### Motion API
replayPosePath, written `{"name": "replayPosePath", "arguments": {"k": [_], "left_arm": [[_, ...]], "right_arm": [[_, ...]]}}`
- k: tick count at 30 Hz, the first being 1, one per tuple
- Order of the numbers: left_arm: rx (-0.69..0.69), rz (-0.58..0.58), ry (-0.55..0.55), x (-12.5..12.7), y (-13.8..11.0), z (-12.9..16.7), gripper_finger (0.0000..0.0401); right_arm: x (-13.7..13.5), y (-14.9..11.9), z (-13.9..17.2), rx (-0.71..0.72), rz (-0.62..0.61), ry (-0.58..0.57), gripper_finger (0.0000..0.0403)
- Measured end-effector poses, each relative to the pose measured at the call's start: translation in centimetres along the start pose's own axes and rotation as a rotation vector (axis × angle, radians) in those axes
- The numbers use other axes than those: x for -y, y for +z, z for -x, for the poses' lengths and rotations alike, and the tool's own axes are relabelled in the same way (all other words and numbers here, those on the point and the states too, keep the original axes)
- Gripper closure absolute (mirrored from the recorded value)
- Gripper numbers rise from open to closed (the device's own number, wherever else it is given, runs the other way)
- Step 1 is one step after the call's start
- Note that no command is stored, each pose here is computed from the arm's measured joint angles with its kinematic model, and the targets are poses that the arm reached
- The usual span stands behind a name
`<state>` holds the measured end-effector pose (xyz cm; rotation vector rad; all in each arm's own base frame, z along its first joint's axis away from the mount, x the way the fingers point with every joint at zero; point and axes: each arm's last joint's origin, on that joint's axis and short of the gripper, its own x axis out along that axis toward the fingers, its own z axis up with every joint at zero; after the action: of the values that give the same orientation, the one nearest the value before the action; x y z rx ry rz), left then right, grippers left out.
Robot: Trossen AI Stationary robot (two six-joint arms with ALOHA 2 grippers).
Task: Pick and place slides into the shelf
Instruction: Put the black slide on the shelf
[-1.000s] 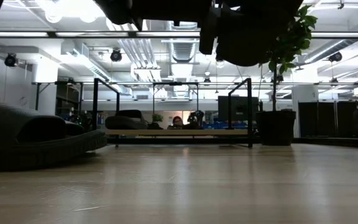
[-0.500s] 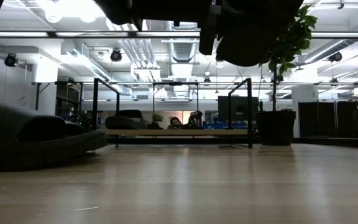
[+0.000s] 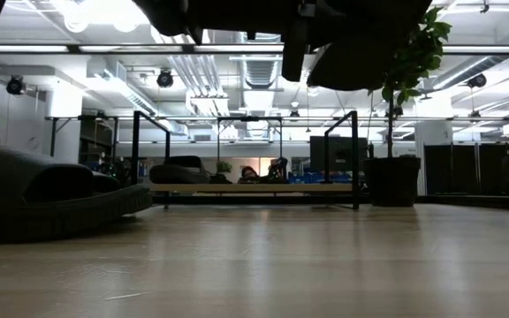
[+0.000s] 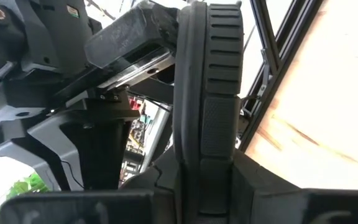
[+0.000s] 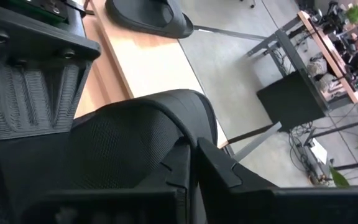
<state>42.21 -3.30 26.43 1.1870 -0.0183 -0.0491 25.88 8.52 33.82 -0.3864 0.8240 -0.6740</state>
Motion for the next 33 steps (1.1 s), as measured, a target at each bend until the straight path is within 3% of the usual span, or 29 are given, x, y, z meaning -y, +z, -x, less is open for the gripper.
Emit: {"name": "replayPosePath", "arguments": {"k": [9, 19, 25, 33], "left_arm": [[-0.054, 0.007, 0.017, 0.0, -0.2, 0.0, 0.0349], [-0.186, 0.003, 0.062, 0.1, -0.8, 2.2, 0.035], [-0.201, 0.032, 0.085, -0.6, -0.8, 4.0, 0.035], [-0.195, 0.079, 0.104, -1.3, -0.6, 5.9, 0.035]], "right_arm": [[0.9, 1.0, 1.3, 0.04, 0.046, 0.012, 0.0342], [2.2, 1.1, 6.2, 0.173, 0.072, 0.14, 0.0283], [0.8, -0.1, 9.1, 0.273, 0.177, 0.188, 0.0273], [-2.0, -0.8, 9.6, 0.3, 0.355, 0.149, 0.0259]]}}
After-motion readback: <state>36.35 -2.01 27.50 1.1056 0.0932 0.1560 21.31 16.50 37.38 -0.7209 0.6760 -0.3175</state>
